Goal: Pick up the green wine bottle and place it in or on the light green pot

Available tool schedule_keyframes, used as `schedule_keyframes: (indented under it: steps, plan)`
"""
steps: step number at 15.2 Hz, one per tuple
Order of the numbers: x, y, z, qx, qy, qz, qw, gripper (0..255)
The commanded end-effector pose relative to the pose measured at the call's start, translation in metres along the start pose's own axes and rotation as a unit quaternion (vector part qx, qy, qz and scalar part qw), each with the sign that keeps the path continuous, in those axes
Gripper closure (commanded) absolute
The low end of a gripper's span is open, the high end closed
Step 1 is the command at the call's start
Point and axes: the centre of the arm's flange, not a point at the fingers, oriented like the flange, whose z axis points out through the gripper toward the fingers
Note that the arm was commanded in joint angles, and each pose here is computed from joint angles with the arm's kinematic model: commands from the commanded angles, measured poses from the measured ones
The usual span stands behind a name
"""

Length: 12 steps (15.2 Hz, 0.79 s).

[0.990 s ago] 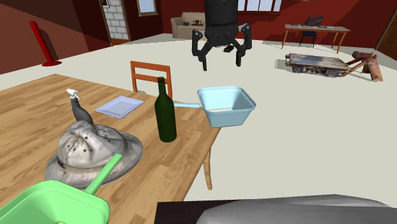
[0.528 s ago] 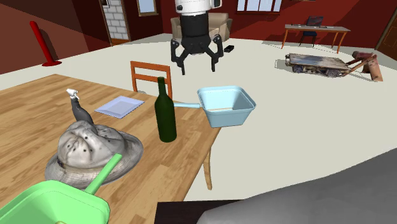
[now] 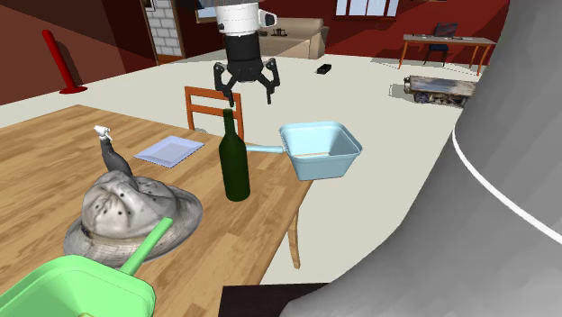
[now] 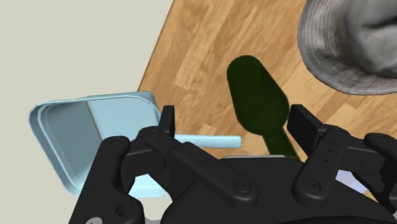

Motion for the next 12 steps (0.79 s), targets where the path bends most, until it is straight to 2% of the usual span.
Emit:
schedule_keyframes:
  steps: [1, 8, 12]
  plan:
    - [0.018, -0.017, 0.011, 0.003, -0.002, 0.004, 1.0, 0]
    - [0.081, -0.077, 0.04, 0.01, -0.007, 0.017, 0.9998, 0]
    - [0.082, -0.079, 0.056, 0.01, -0.007, 0.017, 0.9998, 0]
